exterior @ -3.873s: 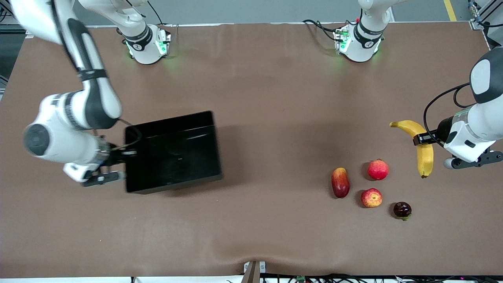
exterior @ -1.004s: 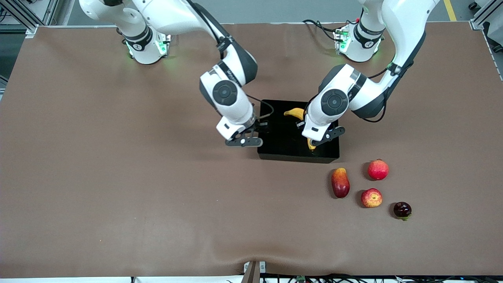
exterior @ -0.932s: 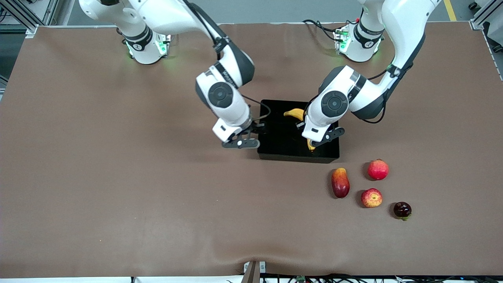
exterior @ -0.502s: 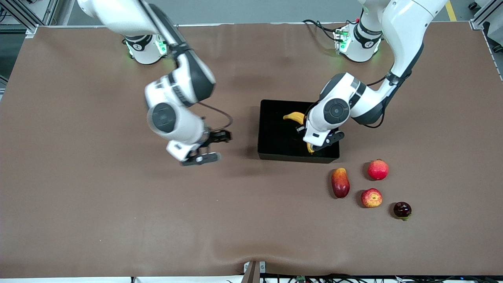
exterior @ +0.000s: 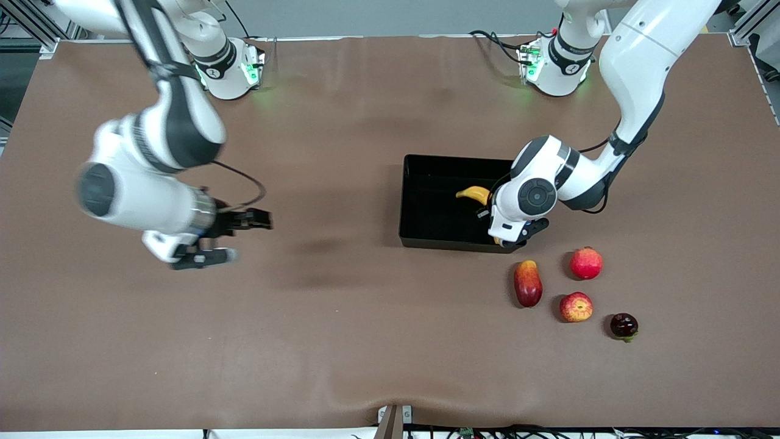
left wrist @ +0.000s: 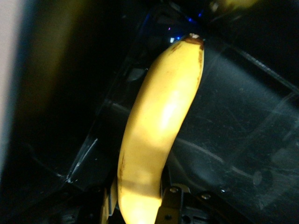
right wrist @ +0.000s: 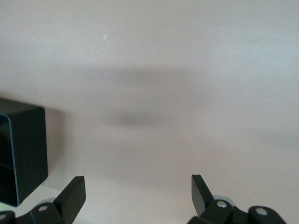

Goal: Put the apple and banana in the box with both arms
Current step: 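Release the banana into the box while the right gripper withdraws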

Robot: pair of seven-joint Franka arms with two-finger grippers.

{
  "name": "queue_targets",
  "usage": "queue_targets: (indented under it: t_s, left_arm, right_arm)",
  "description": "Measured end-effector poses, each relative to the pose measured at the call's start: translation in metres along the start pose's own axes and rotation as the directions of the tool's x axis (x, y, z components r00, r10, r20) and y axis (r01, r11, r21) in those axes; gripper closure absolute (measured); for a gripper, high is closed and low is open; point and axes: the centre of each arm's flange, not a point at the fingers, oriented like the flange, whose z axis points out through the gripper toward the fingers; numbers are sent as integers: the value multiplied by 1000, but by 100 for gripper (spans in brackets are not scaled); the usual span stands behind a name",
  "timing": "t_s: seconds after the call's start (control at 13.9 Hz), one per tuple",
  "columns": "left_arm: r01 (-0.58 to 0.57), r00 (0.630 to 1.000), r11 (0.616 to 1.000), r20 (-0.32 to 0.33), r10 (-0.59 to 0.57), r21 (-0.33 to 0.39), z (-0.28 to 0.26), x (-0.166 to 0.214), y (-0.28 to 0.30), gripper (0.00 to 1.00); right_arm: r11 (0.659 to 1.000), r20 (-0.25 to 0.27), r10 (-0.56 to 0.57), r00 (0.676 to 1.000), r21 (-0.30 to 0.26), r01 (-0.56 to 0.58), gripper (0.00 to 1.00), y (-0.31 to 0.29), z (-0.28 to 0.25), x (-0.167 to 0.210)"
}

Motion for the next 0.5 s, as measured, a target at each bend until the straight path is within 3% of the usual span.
queue_targets:
  t_s: [0.14, 0.29, 0.43, 0.5]
  left_arm:
    - [1, 1000, 1000, -1, -1, -3, 0, 2, 0, 46]
    - [4, 1000, 1000, -26, -4, -20, -18, 5, 2, 24]
    - [13, 998, 1000, -65, -13, -8, -64, 7, 0, 4]
    - [16, 996, 1000, -83, -15, 12, -97, 8, -4, 0]
  right_arm:
    - [1000, -56, -6, 998, -29, 5, 0, 30, -39, -5]
    - [997, -88, -17, 996, -83, 10, 0, 47, -73, -18]
    - [995, -100, 5, 995, -100, -15, 0, 67, -99, -29]
    - [995, -115, 22, 993, -98, -33, 0, 79, -111, -33]
